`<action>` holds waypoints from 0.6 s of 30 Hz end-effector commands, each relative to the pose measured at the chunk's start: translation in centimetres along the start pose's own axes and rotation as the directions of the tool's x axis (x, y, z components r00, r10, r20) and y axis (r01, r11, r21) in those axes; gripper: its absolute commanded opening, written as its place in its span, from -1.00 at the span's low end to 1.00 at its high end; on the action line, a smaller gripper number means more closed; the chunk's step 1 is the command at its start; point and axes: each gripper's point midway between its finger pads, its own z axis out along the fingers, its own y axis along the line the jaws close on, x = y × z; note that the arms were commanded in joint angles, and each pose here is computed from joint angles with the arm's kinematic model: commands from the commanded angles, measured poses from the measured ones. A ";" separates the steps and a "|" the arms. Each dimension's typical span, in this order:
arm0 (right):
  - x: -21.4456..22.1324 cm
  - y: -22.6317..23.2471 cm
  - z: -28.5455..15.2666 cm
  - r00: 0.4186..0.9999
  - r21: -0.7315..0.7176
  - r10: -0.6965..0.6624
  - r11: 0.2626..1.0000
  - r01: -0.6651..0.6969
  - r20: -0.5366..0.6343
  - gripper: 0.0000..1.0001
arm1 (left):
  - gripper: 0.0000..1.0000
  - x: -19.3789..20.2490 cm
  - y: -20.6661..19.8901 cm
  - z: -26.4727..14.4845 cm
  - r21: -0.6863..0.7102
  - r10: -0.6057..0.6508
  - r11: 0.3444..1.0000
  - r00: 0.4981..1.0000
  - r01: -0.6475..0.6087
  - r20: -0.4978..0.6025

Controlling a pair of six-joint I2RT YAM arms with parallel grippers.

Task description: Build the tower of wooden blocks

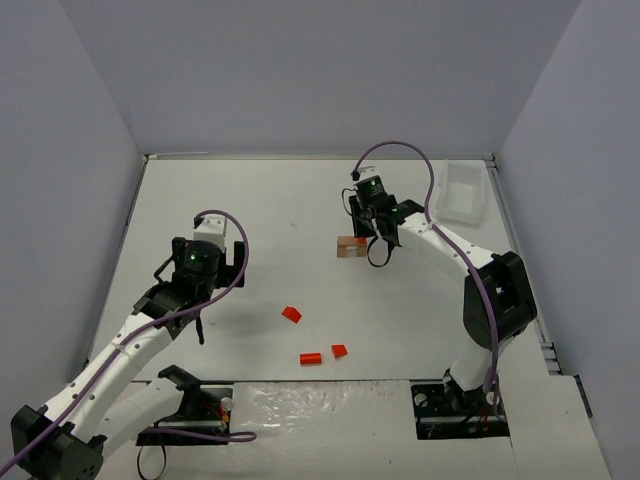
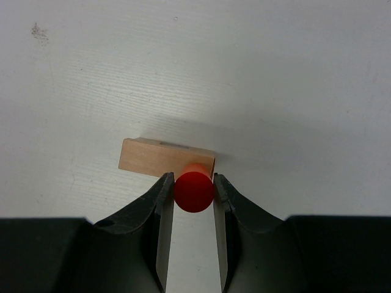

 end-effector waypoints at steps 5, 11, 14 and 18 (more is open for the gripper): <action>-1.7 -0.6 0.0 0.997 0.024 0.035 0.999 -0.037 0.072 -1.00 | 0.94 -2.0 -0.3 0.1 0.017 -0.018 1.000 0.998 0.017 0.064; -1.6 -0.6 0.2 0.997 0.026 0.035 0.999 -0.037 0.072 -1.00 | 0.94 -2.0 -0.3 0.0 0.018 -0.019 1.000 0.998 0.018 0.065; -1.5 -0.6 0.2 0.997 0.028 0.036 0.999 -0.038 0.071 -1.00 | 0.94 -2.1 -0.3 0.0 0.018 -0.020 1.000 0.998 0.019 0.068; -1.4 -0.6 0.3 0.997 0.027 0.039 0.999 -0.041 0.071 -1.00 | 0.94 -2.2 -0.3 0.0 0.020 -0.022 1.000 0.997 0.020 0.070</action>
